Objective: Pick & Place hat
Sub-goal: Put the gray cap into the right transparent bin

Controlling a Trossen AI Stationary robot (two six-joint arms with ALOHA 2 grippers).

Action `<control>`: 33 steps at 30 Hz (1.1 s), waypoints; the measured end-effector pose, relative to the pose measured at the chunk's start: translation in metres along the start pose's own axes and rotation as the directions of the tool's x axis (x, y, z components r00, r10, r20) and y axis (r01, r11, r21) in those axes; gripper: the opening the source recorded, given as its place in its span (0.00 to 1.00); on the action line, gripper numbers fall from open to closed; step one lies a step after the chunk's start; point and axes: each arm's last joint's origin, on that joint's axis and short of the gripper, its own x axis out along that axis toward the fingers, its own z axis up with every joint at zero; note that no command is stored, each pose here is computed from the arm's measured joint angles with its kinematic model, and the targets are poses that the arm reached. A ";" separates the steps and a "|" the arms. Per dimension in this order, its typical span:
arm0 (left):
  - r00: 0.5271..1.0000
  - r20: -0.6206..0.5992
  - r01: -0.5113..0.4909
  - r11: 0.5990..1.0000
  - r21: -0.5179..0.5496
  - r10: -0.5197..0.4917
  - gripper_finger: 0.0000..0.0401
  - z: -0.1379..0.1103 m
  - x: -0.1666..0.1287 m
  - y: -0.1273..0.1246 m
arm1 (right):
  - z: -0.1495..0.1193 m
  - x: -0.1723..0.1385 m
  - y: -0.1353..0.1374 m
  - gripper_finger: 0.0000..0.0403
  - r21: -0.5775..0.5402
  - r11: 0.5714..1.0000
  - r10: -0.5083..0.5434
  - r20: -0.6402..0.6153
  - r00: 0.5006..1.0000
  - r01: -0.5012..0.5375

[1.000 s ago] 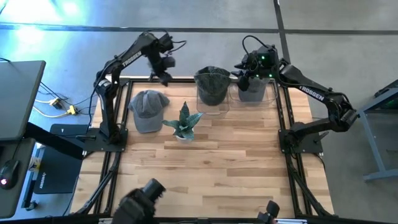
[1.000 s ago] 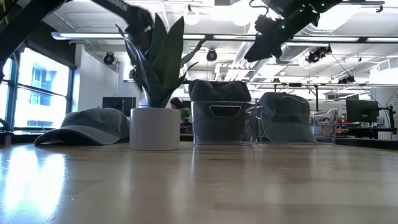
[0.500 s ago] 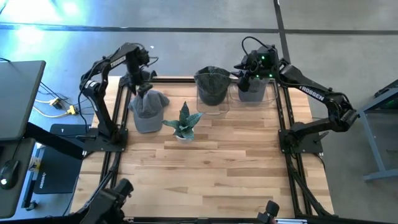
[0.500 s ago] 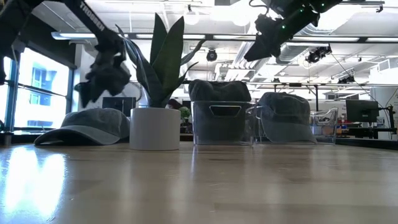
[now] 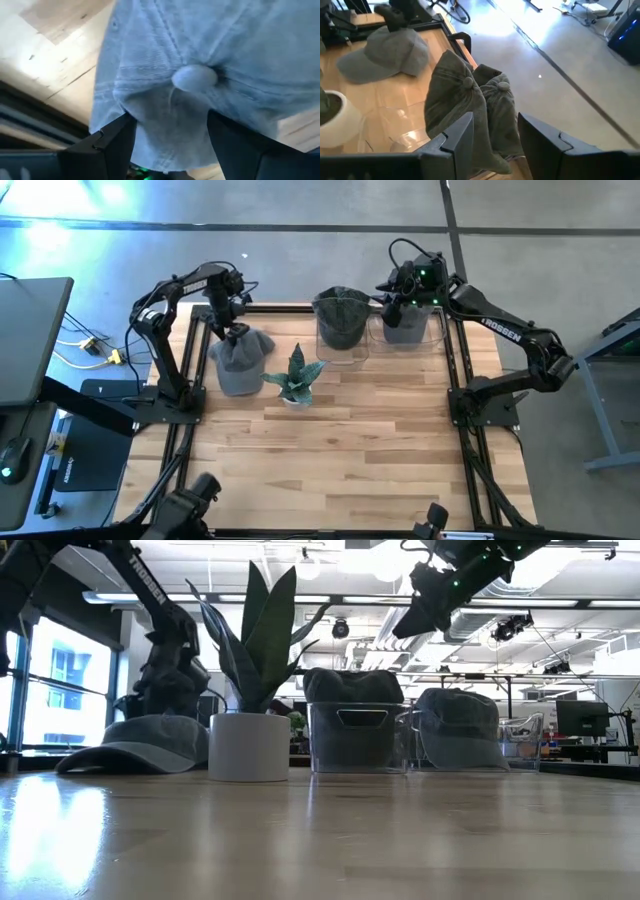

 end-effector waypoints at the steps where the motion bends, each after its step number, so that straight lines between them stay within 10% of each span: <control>1: 1.000 -0.003 -0.002 1.000 0.008 0.002 0.58 0.000 0.004 -0.001 | 0.000 0.000 0.000 0.37 0.015 1.000 0.002 0.000 1.000 -0.002; 11: 0.992 -0.052 0.118 0.992 0.034 -0.117 0.07 -0.007 0.015 -0.010 | 0.000 0.000 0.001 0.36 0.075 0.997 0.029 0.007 1.000 -0.030; 19: 0.937 0.208 0.247 0.954 0.173 -0.280 0.02 -0.023 -0.066 -0.043 | 0.003 -0.008 0.002 0.35 0.070 0.997 0.022 0.025 0.999 -0.024; 25: 0.787 0.468 0.218 0.890 0.400 -0.403 0.01 -0.039 -0.148 -0.077 | 0.012 -0.029 0.003 0.35 0.046 0.999 -0.012 0.099 0.995 0.008; 33: 0.435 0.663 -0.059 0.715 0.697 -0.610 0.01 -0.031 -0.215 -0.153 | 0.021 -0.055 0.005 0.35 0.101 0.993 -0.080 0.178 0.981 0.063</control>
